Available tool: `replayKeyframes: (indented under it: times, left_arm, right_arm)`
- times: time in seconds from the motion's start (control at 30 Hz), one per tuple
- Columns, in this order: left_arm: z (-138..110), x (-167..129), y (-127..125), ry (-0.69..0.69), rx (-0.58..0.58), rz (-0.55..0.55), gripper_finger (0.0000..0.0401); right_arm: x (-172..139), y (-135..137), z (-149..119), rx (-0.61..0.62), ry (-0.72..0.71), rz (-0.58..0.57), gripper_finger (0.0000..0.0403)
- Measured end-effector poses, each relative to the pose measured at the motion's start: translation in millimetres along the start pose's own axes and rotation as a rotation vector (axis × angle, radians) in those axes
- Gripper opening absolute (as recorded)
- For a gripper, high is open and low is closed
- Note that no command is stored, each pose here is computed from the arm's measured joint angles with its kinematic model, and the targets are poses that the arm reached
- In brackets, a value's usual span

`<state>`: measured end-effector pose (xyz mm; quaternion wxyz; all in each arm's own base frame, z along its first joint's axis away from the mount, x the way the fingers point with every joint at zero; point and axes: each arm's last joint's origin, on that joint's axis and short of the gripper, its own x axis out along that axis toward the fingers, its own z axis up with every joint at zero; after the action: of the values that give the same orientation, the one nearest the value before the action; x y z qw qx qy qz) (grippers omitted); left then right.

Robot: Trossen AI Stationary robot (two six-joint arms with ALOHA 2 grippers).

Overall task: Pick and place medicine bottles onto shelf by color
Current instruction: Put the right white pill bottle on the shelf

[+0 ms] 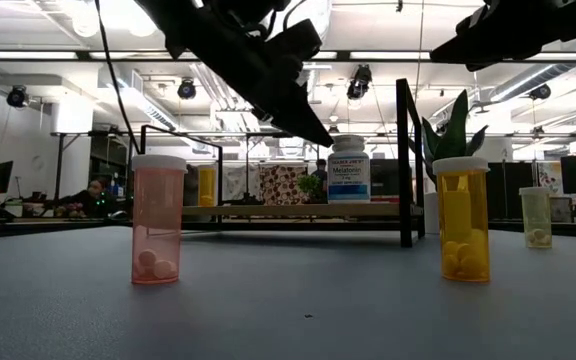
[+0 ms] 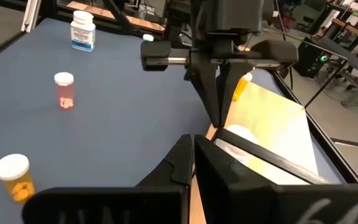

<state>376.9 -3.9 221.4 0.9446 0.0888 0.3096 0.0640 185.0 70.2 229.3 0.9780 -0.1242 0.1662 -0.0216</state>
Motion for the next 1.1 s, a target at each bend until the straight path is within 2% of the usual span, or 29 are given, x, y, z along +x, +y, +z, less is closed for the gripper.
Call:
replayKeyframes:
  times: [0.23,0.33,0.47,0.8,1.0,1.1]
  left_arm:
    - [-1.2,0.2,-3.1,-0.006,0.001,-0.092,0.0000]
    - [-6.1,2.0,-3.5,-0.005,0.001,-0.085,0.0000]
    - [-11.2,4.5,-0.5,-0.037,-0.012,-0.020,0.0000]
    - [-12.9,6.5,7.6,-0.036,-0.024,0.003,0.0000]
    - [-13.1,6.6,8.2,-0.035,-0.023,0.002,0.0000]
    - [-13.2,6.6,6.5,-0.039,-0.021,-0.051,0.0000]
  right_arm:
    - [0.0,0.0,0.1,0.009,-0.001,0.000,0.0009]
    - [0.1,0.0,0.1,0.009,-0.001,0.000,0.0009]
    - [0.1,0.0,0.1,0.009,-0.001,0.000,0.0009]
    - [0.1,0.0,0.1,0.008,-0.001,0.000,0.0009]
    - [0.1,0.0,0.1,0.008,-0.001,0.000,0.0009]
    - [0.1,0.0,0.0,0.008,0.000,0.000,0.0009]
